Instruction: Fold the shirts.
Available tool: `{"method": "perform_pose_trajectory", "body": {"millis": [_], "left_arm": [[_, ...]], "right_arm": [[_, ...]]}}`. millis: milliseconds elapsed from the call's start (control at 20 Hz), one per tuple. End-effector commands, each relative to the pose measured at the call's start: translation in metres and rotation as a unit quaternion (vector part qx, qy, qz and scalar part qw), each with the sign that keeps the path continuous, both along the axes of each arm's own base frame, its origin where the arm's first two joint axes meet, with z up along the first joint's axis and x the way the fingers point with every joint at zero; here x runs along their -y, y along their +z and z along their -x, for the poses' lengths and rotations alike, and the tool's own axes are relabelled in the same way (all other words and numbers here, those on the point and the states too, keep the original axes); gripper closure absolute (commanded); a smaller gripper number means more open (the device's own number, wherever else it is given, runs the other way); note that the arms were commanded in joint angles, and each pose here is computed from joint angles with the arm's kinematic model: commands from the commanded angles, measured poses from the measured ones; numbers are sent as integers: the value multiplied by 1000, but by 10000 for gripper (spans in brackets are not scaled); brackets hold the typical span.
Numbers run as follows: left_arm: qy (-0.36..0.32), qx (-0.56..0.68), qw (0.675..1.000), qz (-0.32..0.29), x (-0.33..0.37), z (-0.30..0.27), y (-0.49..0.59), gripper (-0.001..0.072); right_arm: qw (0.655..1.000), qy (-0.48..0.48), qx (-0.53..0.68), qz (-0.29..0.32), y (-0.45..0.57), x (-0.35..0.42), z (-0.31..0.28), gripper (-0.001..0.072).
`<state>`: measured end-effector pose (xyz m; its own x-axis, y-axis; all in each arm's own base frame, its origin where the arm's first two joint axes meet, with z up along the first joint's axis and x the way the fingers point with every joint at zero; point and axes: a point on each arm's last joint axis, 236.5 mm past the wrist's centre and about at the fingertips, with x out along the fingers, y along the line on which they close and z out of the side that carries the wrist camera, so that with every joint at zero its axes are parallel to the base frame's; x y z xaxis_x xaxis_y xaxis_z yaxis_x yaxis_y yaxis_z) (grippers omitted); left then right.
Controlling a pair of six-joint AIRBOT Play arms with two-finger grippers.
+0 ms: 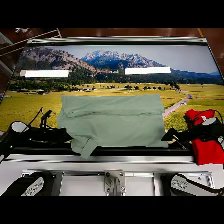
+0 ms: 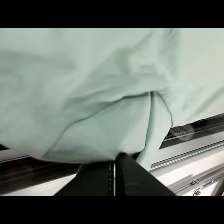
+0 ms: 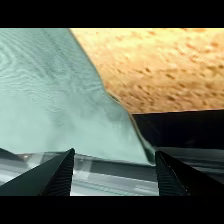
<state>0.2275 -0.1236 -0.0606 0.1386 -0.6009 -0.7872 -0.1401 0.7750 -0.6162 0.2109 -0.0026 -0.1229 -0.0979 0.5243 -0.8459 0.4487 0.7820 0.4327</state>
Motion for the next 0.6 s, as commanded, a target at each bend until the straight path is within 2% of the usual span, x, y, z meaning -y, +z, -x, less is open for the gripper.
{"method": "perform_pose_trajectory", "body": {"millis": [0,100,150,200,250,350,450,550], "left_arm": [[3,31,1000,-2,-1,-17,18,675],[4,46,999,-4,-3,-26,26,675],[4,52,999,-4,-3,-30,31,675],[9,54,999,-3,-3,-34,36,676],[9,61,998,-2,-3,-39,44,676],[3,96,995,-5,-4,-56,68,676],[4,158,987,-15,-9,-86,106,676],[40,170,985,-11,-19,-111,132,676]], "right_arm": [[1000,-17,2,-8,-12,-3,-7,88],[999,-29,12,-22,-11,-9,-15,267],[999,-32,20,-31,-8,-12,-19,388],[997,-36,30,-54,-2,-21,-24,540],[994,-26,54,-87,9,-34,-32,654],[991,17,102,-85,24,-44,-50,654],[983,49,173,-36,44,-42,-92,655],[968,39,246,32,69,-31,-151,655]]}}
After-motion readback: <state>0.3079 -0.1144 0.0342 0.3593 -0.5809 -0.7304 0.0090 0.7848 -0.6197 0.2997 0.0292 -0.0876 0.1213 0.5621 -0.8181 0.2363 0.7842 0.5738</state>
